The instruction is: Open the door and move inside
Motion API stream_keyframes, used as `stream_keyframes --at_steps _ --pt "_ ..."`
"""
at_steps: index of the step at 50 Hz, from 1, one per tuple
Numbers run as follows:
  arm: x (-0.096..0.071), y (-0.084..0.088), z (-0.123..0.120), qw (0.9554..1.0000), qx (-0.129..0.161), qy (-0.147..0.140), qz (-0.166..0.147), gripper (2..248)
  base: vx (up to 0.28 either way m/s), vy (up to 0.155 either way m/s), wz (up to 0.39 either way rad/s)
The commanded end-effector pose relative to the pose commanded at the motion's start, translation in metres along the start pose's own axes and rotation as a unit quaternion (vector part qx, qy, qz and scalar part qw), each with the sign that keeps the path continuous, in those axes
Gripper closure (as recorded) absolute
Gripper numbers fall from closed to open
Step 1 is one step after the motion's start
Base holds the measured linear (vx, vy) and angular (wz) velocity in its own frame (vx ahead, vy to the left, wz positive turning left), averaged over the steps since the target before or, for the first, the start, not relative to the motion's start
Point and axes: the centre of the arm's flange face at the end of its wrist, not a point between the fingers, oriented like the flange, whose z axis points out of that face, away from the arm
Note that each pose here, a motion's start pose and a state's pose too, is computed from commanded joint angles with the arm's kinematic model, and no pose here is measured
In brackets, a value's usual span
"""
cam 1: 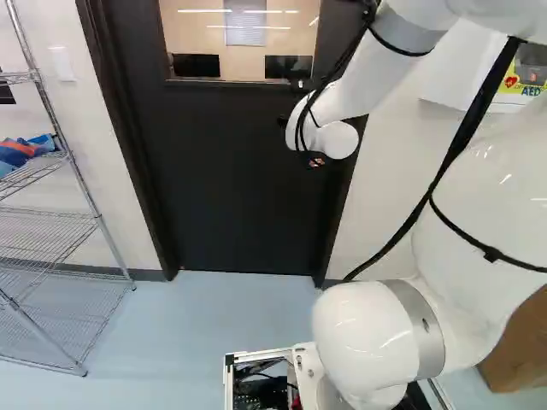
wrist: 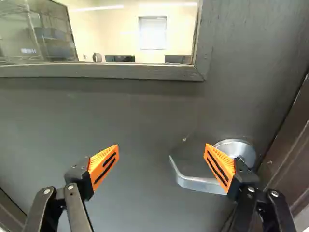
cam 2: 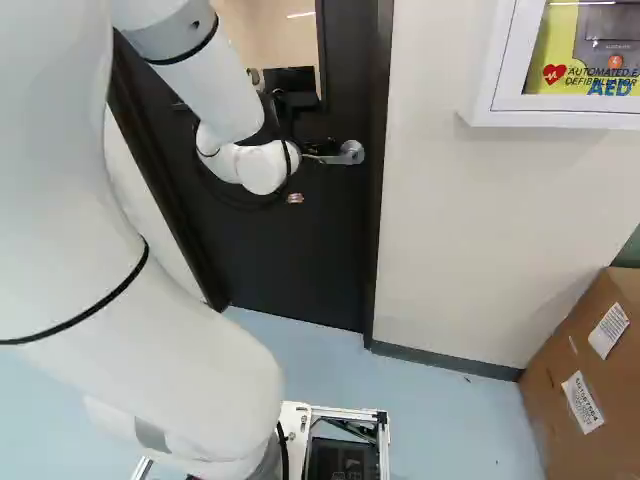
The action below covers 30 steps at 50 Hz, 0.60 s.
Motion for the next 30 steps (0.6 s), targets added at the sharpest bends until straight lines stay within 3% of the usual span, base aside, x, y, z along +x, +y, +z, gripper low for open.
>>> stream_keyframes --at_steps 30 --pt "-0.032 0.005 -0.007 0.9994 -0.005 -0.034 0.001 3 0.000 0.000 0.000"
